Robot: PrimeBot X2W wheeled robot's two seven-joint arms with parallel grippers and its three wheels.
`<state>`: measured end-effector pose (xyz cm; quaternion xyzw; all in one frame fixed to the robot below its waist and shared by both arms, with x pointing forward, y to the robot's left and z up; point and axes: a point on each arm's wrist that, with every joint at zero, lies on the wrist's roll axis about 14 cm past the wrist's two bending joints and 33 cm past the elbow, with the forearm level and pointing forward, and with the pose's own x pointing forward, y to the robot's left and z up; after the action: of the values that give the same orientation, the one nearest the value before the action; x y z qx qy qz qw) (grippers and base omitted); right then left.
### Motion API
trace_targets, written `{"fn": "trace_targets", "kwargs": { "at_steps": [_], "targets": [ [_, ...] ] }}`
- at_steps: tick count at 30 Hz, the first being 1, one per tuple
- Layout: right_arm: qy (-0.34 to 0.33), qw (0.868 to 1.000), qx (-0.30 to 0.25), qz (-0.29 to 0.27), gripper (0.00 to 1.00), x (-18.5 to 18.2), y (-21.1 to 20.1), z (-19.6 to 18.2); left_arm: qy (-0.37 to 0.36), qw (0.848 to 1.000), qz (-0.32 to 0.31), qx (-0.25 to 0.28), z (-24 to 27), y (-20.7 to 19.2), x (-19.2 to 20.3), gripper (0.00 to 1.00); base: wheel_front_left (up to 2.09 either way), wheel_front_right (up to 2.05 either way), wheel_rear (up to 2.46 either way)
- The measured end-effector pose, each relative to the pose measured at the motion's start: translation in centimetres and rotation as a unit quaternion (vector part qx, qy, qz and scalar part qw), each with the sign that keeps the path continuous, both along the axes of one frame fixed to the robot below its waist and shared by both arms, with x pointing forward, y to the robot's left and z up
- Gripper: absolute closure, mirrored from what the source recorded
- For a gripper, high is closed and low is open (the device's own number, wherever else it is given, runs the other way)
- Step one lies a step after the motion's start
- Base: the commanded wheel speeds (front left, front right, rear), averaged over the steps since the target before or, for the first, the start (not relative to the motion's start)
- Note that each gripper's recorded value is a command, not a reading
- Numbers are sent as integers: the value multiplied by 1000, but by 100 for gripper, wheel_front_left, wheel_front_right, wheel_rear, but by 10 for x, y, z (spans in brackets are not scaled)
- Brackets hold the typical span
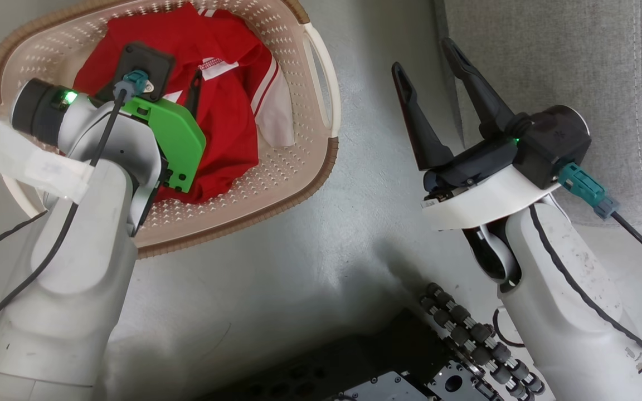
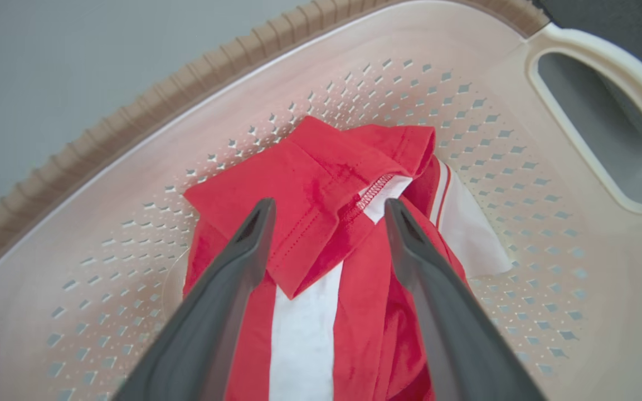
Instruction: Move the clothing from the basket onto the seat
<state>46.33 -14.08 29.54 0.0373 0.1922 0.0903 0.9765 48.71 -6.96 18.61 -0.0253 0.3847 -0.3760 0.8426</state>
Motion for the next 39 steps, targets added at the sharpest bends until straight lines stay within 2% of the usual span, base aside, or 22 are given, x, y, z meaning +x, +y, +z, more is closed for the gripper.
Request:
{"fn": "trace_targets", "kwargs": {
  "at_steps": [16, 39],
  "targets": [
    [20, 1000, -4, 2, 0, -7, -2, -14, 34, 999, -6, -3, -22, -9, -13, 0, 0, 0, 0],
    [28, 1000, -11, -3, 0, -12, -8, -17, 29, 999, -8, -20, -24, -26, -6, 0, 0, 0, 0]
  ]
}}
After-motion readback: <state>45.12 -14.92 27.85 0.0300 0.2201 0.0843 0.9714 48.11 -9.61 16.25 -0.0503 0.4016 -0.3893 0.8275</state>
